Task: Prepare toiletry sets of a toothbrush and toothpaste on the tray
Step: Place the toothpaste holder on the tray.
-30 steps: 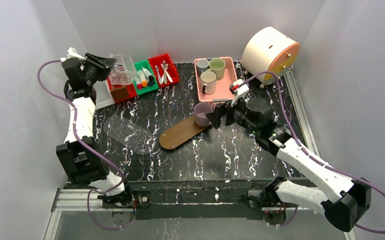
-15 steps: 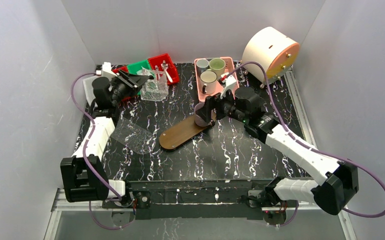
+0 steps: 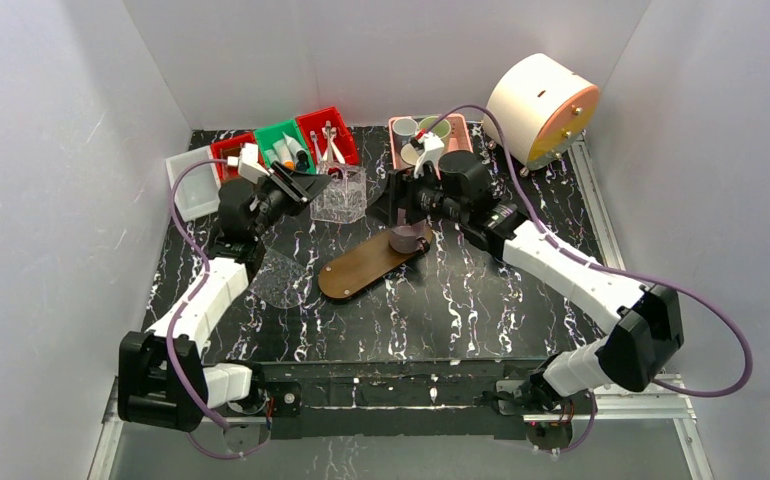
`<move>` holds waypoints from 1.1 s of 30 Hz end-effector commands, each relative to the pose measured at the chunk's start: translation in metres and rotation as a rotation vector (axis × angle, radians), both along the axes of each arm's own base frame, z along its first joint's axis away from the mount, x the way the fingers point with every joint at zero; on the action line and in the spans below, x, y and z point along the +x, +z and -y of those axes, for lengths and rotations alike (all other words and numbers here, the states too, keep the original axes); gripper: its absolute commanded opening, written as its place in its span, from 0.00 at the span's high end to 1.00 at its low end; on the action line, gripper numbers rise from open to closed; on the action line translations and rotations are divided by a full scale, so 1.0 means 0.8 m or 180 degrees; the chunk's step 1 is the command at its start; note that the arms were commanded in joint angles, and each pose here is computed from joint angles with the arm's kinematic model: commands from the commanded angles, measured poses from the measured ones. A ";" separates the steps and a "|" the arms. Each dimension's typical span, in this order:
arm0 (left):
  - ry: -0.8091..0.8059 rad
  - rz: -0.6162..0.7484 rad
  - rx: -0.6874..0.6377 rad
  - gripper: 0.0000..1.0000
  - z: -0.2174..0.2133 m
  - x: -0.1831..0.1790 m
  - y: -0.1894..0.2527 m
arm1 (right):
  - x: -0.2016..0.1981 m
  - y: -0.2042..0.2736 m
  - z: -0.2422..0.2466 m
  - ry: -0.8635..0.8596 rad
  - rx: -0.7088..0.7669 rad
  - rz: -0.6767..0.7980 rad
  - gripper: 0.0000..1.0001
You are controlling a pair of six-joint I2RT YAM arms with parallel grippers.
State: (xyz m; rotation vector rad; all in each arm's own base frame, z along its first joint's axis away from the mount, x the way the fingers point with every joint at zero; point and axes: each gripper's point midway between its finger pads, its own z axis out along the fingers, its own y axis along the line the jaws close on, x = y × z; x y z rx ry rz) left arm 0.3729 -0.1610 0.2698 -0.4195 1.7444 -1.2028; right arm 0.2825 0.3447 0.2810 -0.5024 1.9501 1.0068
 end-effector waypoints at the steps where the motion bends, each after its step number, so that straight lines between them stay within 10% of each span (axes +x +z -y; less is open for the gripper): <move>1: 0.0085 0.0376 -0.0029 1.00 0.005 -0.010 0.030 | 0.004 0.023 -0.017 -0.0039 0.0201 -0.0158 0.24; 33: 0.0047 0.0500 -0.0108 1.00 0.056 -0.055 0.026 | 0.027 -0.011 -0.064 0.0114 0.0134 -0.0403 0.67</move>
